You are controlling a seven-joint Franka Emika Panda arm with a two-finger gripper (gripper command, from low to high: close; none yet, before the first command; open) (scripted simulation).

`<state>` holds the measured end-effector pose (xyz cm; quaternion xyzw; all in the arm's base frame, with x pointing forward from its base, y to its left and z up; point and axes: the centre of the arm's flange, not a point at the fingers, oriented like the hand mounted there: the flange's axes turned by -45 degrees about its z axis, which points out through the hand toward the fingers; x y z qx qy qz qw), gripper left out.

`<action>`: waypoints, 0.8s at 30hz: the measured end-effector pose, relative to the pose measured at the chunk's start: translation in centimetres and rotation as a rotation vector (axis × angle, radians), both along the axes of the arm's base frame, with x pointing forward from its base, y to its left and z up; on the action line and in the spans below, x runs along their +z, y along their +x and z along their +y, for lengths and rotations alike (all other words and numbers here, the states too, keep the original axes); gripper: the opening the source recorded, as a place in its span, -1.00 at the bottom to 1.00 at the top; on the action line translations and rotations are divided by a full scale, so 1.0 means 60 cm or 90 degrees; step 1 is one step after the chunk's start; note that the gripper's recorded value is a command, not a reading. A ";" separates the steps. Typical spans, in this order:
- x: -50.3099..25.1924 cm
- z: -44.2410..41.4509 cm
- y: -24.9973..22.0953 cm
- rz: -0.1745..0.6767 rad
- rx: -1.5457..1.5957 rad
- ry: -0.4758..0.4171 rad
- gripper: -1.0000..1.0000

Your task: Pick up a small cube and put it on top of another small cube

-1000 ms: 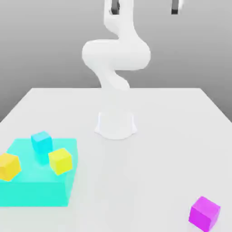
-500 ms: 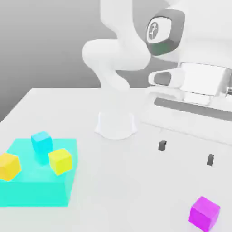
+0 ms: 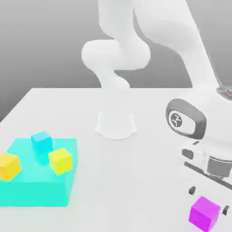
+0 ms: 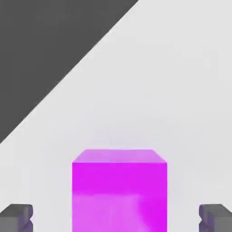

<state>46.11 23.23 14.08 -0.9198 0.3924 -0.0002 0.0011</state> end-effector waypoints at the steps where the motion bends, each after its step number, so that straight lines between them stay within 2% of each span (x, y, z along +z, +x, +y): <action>1: 0.000 0.000 0.000 0.000 0.000 0.000 -1.00; 7: -0.001 0.001 0.000 -0.001 0.000 0.001 -1.00; 11: 0.079 0.000 0.000 -0.001 -0.001 0.000 -1.00; 18: 0.148 -0.274 0.070 0.010 -0.167 -0.042 -1.00; 24: 0.214 -0.527 0.047 0.018 -0.327 -0.046 -1.00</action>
